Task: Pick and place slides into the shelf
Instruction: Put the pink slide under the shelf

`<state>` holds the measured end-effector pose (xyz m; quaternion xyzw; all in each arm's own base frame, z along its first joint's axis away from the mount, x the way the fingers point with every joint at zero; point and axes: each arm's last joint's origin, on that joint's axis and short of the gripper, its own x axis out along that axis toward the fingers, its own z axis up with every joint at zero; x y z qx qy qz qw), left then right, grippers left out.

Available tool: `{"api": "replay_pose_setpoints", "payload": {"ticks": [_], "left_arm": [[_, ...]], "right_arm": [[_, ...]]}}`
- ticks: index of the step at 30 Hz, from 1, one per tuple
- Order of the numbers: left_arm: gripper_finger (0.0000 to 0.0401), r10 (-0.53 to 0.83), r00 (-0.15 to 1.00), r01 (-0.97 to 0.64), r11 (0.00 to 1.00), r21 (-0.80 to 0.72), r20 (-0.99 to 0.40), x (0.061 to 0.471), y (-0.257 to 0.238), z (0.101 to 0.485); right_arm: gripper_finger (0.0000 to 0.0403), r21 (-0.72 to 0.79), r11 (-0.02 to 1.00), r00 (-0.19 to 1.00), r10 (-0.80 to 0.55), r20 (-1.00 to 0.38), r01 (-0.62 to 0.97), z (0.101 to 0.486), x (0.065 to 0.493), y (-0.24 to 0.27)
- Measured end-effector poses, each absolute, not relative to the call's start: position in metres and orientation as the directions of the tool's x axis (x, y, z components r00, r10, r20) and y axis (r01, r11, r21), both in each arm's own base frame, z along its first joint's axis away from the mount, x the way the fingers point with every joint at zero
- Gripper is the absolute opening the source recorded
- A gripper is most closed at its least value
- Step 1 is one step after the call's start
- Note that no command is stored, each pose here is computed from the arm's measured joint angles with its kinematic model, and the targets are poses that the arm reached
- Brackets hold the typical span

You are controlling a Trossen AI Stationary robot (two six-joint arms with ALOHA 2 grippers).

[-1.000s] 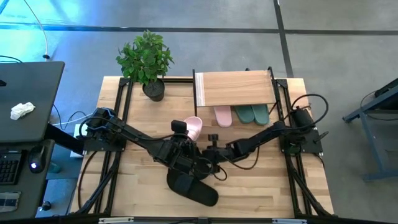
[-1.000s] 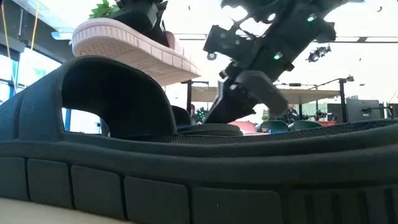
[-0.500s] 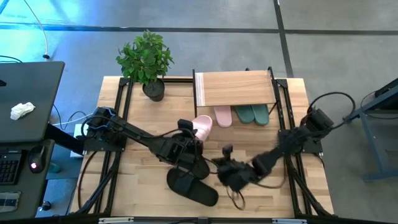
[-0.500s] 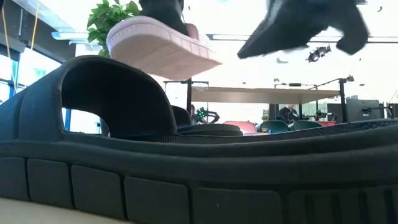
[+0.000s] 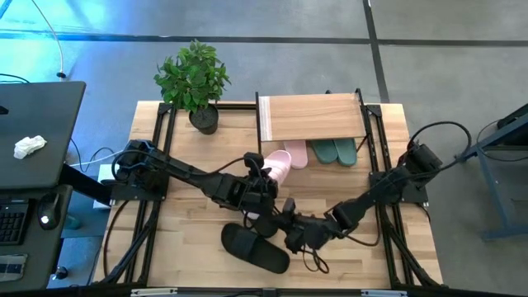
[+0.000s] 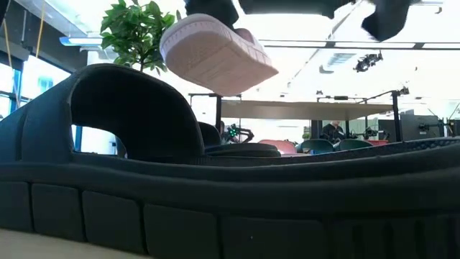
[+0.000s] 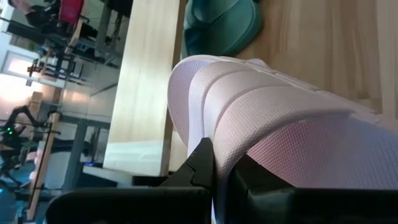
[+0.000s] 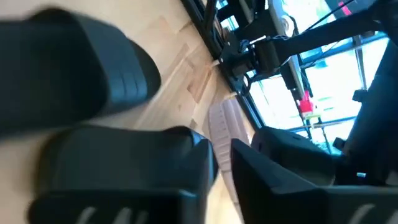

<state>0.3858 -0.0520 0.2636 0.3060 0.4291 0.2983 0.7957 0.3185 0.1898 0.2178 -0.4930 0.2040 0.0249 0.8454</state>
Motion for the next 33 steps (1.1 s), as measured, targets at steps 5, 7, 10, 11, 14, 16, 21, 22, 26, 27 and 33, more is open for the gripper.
{"api": "replay_pose_setpoints", "payload": {"ticks": [5, 7, 10, 11, 14, 16, 21, 22, 26, 27, 33], "left_arm": [[0.0000, 0.733, 0.455, -0.218, 0.643, 0.734, -0.507, 0.388, -0.047, 0.264], [0.0000, 0.729, 0.454, -0.219, 0.648, 0.729, -0.512, 0.388, -0.045, 0.264], [0.0000, 0.724, 0.464, -0.244, 0.658, 0.712, -0.510, 0.391, -0.040, 0.265], [0.0000, 0.724, 0.470, -0.259, 0.661, 0.704, -0.505, 0.392, -0.038, 0.266], [0.0000, 0.708, 0.506, -0.274, 0.674, 0.687, -0.493, 0.398, -0.037, 0.269], [0.0000, 0.701, 0.526, -0.278, 0.677, 0.681, -0.482, 0.400, -0.037, 0.271], [0.0000, 0.688, 0.544, -0.274, 0.686, 0.674, -0.480, 0.401, -0.038, 0.272], [0.0000, 0.687, 0.544, -0.272, 0.688, 0.673, -0.481, 0.402, -0.038, 0.272], [0.0000, 0.681, 0.551, -0.270, 0.693, 0.668, -0.483, 0.402, -0.038, 0.272], [0.0000, 0.677, 0.554, -0.269, 0.697, 0.665, -0.485, 0.402, -0.038, 0.272], [0.0000, 0.673, 0.561, -0.262, 0.697, 0.668, -0.483, 0.403, -0.038, 0.272]], "right_arm": [[0.0116, -0.867, 0.414, 0.914, -0.167, -0.370, -0.276, 0.218, 0.322, 0.185], [0.0131, -0.876, 0.393, 0.918, -0.156, -0.364, -0.280, 0.219, 0.321, 0.186], [0.0146, -0.876, 0.383, 0.925, -0.116, -0.361, -0.294, 0.220, 0.322, 0.188], [0.0150, -0.876, 0.378, 0.925, -0.107, -0.364, -0.301, 0.220, 0.323, 0.186], [0.0157, -0.888, 0.349, 0.925, -0.124, -0.359, -0.298, 0.220, 0.327, 0.181], [0.0158, -0.902, 0.318, 0.927, -0.137, -0.349, -0.292, 0.221, 0.329, 0.178], [0.0158, -0.912, 0.305, 0.935, -0.140, -0.327, -0.273, 0.224, 0.332, 0.175], [0.0158, -0.913, 0.305, 0.934, -0.144, -0.326, -0.272, 0.224, 0.332, 0.174], [0.0158, -0.906, 0.312, 0.926, -0.156, -0.345, -0.285, 0.222, 0.334, 0.169], [0.0158, -0.905, 0.319, 0.925, -0.159, -0.345, -0.282, 0.222, 0.335, 0.167], [0.0158, -0.902, 0.319, 0.921, -0.159, -0.355, -0.292, 0.215, 0.340, 0.164]]}}
